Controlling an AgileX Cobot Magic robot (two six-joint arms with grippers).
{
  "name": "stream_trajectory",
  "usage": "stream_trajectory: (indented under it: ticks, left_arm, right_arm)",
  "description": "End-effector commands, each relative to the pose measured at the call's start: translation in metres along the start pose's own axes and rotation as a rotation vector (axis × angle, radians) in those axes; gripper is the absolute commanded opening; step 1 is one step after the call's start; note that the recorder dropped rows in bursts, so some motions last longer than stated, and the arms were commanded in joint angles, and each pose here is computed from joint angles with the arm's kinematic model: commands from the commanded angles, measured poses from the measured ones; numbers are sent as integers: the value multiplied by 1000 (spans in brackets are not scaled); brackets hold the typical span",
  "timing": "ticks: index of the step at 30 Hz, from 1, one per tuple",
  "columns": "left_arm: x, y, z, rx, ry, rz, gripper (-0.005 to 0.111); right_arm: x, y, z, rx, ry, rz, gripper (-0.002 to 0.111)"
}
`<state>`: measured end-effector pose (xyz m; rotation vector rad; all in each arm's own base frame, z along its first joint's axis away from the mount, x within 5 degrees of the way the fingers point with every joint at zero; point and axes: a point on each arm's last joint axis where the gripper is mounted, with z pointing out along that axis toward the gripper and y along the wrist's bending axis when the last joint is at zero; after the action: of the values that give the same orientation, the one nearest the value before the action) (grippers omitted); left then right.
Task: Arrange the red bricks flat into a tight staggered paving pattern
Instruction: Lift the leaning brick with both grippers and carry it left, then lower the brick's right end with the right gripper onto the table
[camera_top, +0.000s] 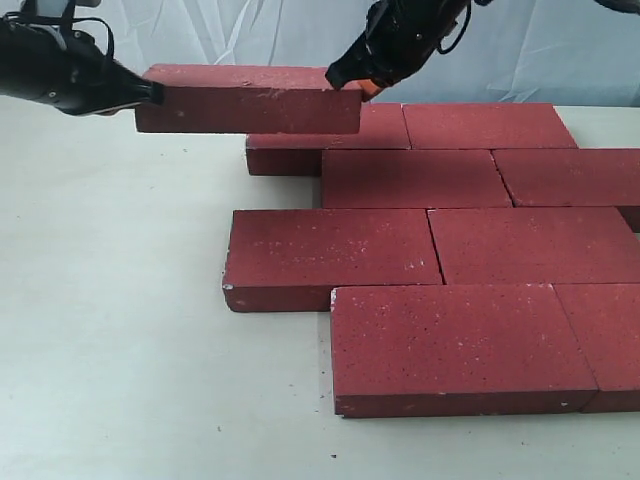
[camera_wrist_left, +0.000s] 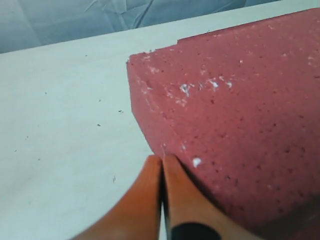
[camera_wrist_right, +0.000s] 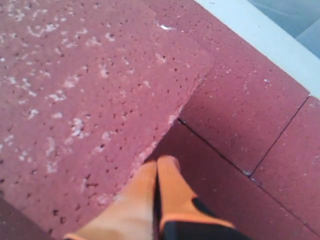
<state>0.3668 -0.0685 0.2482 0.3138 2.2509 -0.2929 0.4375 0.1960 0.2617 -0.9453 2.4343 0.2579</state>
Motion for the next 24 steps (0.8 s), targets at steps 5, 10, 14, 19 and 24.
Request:
stream_trajectory:
  ticks: [5, 10, 14, 19, 24]
  left_arm:
    - [37, 20, -16, -55, 65, -111, 0]
    - [58, 45, -18, -177, 53, -162, 0]
    - [63, 53, -18, -238, 28, -166, 0]
    - [72, 60, -5, -274, 51, -143, 0]
    - [81, 68, 9, -320, 63, -145, 0]
  right_arm:
    - [26, 69, 15, -55, -78, -48, -1]
    - [17, 122, 37, -84, -156, -136, -1]
    - [18, 125, 64, -60, -191, -132, -1]
    - [20, 122, 86, -29, -230, -124, -1]
    - [21, 120, 94, -9, -247, -137, -1]
